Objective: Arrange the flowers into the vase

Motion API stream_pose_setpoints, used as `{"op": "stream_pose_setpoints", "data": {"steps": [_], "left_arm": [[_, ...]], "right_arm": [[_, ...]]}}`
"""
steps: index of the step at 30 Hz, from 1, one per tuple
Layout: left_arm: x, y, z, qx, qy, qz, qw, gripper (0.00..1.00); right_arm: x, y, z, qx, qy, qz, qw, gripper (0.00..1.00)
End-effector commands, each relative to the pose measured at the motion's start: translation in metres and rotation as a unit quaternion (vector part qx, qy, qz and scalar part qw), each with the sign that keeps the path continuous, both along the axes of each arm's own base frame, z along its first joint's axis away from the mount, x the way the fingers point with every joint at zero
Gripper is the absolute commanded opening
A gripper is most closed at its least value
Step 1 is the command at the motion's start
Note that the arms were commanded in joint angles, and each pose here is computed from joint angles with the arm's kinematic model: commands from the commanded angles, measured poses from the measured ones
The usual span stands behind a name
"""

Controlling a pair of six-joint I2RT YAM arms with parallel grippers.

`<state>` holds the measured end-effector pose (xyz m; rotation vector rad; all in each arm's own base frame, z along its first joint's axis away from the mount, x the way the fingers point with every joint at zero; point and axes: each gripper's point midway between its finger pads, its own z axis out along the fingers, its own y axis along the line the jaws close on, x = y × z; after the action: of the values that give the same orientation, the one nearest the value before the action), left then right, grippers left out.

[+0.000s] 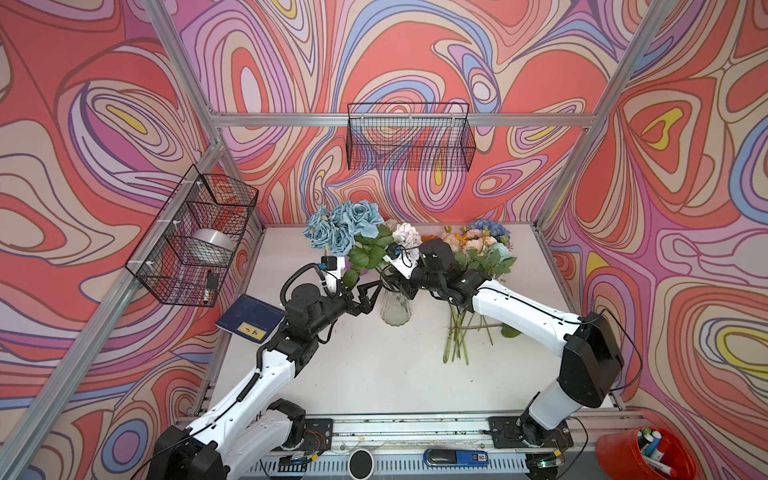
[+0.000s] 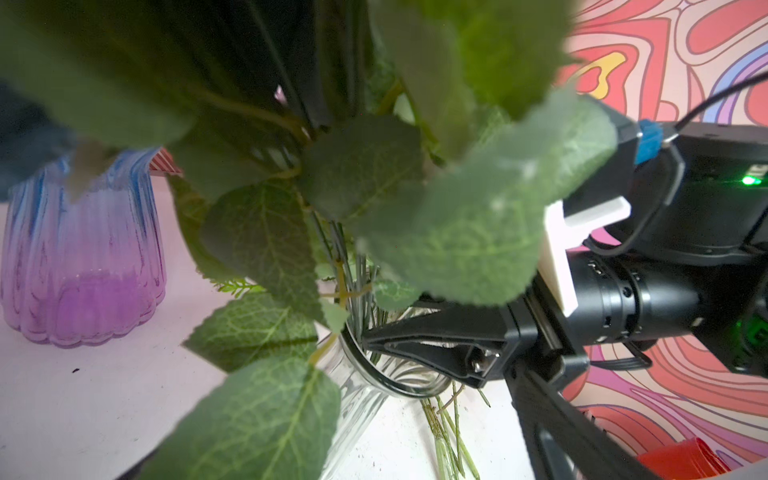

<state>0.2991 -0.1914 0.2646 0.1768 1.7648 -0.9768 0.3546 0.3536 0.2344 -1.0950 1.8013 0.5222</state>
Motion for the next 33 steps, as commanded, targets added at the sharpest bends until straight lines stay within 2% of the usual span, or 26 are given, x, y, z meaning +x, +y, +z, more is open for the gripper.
{"op": "stream_pose_setpoints", "data": {"steps": [1, 4, 8, 12, 15, 21, 29, 33], "left_arm": [[-0.004, 0.003, -0.013, 0.019, 0.006, 0.008, 1.0, 0.99], [-0.001, 0.006, -0.012, 0.026, -0.004, 0.018, 0.999, 0.99], [0.011, 0.007, 0.001, 0.015, -0.029, 0.036, 0.999, 0.98], [0.028, -0.003, 0.015, -0.014, -0.039, 0.03, 0.999, 0.93], [0.039, -0.014, 0.021, -0.027, -0.038, 0.015, 0.999, 0.86], [0.05, -0.031, 0.032, -0.016, -0.043, -0.007, 0.999, 0.75], [0.065, -0.036, 0.02, 0.013, -0.035, 0.002, 0.999, 0.54], [0.072, -0.038, 0.01, 0.021, -0.026, 0.006, 0.999, 0.27]], "right_arm": [[0.002, -0.003, 0.018, 0.039, -0.015, -0.025, 0.999, 0.38], [-0.001, 0.003, 0.026, 0.072, -0.025, -0.014, 0.997, 0.39], [0.011, -0.003, 0.036, 0.1, -0.038, -0.056, 0.993, 0.39], [0.011, -0.01, 0.046, 0.148, -0.049, -0.081, 0.984, 0.42], [0.015, -0.016, 0.049, 0.164, -0.052, -0.105, 0.979, 0.44], [0.017, -0.027, 0.052, 0.184, -0.059, -0.135, 0.972, 0.44], [0.013, -0.032, 0.045, 0.18, -0.061, -0.139, 0.972, 0.43], [0.013, -0.034, 0.043, 0.176, -0.064, -0.141, 0.972, 0.43]]}}
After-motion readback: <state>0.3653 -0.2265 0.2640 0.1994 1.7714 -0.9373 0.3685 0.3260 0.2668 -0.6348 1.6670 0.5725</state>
